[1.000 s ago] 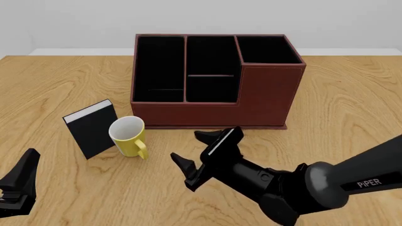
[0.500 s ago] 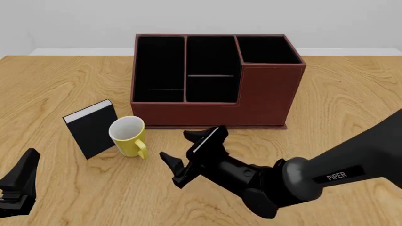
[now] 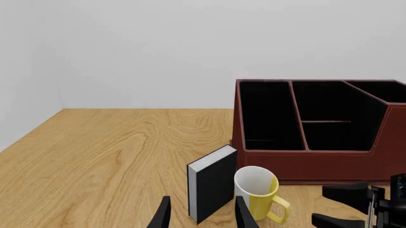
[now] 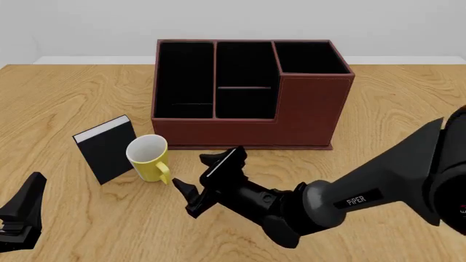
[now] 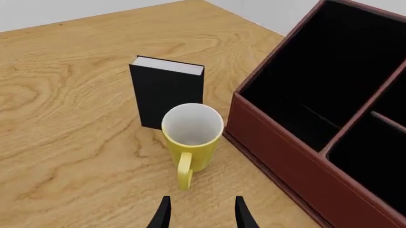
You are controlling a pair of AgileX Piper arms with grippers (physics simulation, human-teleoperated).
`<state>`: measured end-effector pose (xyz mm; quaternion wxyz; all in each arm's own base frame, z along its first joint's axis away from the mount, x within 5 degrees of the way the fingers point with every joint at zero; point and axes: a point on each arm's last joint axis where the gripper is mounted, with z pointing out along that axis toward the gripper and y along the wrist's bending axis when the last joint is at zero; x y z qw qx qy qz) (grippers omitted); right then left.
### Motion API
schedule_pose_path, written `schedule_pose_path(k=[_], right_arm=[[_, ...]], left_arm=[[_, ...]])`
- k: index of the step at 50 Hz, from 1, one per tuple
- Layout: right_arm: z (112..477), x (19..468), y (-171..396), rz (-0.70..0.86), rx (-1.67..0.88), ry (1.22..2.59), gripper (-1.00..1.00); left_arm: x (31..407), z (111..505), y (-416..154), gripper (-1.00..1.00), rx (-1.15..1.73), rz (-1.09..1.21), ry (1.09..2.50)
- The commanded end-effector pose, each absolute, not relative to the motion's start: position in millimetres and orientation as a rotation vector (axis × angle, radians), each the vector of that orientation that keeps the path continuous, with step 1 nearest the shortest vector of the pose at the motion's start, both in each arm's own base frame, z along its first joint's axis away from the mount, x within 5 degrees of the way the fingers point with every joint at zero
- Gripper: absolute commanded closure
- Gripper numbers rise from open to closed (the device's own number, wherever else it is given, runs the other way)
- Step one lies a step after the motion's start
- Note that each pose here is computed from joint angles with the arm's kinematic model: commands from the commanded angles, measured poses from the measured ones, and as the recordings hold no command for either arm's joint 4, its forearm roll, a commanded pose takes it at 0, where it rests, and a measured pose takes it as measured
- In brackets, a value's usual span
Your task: Pick up the yellow and white mug and place it to the right of the caddy.
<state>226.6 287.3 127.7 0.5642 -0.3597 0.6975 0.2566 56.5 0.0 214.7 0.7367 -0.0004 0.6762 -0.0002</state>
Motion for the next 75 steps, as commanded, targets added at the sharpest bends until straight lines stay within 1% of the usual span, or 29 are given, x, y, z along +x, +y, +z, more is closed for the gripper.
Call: schedule_pose_path(k=[1, 23, 55, 75], right_arm=[[122, 230, 299, 0.608, -0.862, 1.646, -1.00], [128, 237, 313, 0.616, -0.865, 1.635, -1.00], [112, 252, 335, 0.620, -0.867, 1.656, -1.00], [110, 254, 342, 0.625, -0.875, 1.654, -1.00]], left_arm=[[57, 215, 0, -1.00, -0.001, -0.001, 1.485], [57, 215, 0, -1.00, -0.001, -0.001, 1.485], [57, 215, 0, -1.00, -0.001, 0.000, 1.485], [57, 215, 0, -1.00, -0.001, 0.000, 1.485]])
